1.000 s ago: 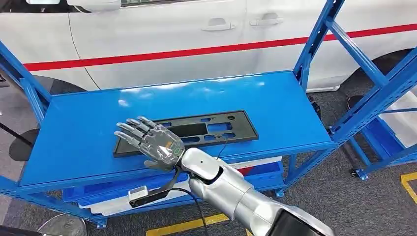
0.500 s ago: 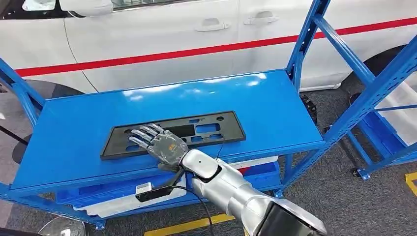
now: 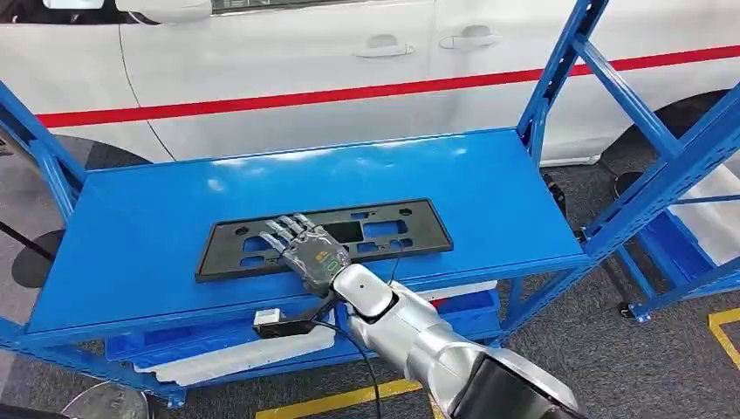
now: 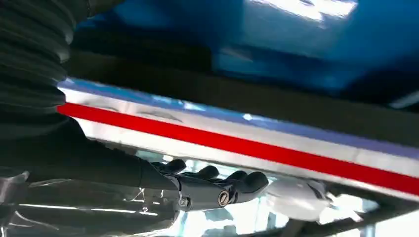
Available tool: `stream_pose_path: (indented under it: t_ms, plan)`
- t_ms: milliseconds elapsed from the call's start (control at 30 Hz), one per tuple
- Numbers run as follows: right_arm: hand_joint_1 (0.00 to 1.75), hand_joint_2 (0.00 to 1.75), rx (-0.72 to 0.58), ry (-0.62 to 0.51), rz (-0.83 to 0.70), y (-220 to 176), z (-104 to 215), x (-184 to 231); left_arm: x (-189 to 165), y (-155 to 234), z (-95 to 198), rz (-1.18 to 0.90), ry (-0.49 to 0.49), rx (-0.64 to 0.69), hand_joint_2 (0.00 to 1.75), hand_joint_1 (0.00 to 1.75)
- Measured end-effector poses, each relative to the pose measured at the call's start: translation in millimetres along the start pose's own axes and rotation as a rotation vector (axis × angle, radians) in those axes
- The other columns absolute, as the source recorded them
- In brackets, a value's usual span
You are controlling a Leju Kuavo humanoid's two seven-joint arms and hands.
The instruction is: Take the parts from the cabinet and place them on the table.
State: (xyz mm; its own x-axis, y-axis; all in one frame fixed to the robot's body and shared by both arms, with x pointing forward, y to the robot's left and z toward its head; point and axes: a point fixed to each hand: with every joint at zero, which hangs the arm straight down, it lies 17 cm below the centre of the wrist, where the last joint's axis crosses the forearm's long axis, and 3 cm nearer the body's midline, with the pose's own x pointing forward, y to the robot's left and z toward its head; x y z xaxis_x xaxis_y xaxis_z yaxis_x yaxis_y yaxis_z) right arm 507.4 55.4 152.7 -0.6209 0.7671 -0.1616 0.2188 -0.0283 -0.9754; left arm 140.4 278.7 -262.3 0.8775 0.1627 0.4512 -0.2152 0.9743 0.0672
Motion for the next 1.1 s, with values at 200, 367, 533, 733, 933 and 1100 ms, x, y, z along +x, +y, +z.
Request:
stream_pose_path:
  t_ms: [200,367,533,733,933,1100]
  plan:
    - [0.21,1.75,0.056,0.13,0.067,10,3,-40,3,-1,-1,-0.007,-0.005,-0.003,0.0,0.0]
    - [1.62,1.75,0.137,0.25,0.142,24,14,-86,6,-2,-1,-0.006,-0.007,-0.003,0.0,0.0]
    - [1.75,1.75,0.179,0.28,0.164,38,26,-104,4,-2,-1,-0.006,0.0,-0.003,0.0,0.0]
    - [1.75,1.75,0.176,0.308,0.176,35,27,-119,8,-3,-2,-0.004,-0.009,-0.009,0.0,0.0]
    - [1.75,1.75,0.168,0.318,0.172,38,34,-130,19,-7,-2,0.006,-0.055,-0.024,0.0,0.0]
    - [1.75,1.75,0.162,0.321,0.155,39,35,-131,21,-7,-1,0.009,-0.072,-0.023,0.0,0.0]
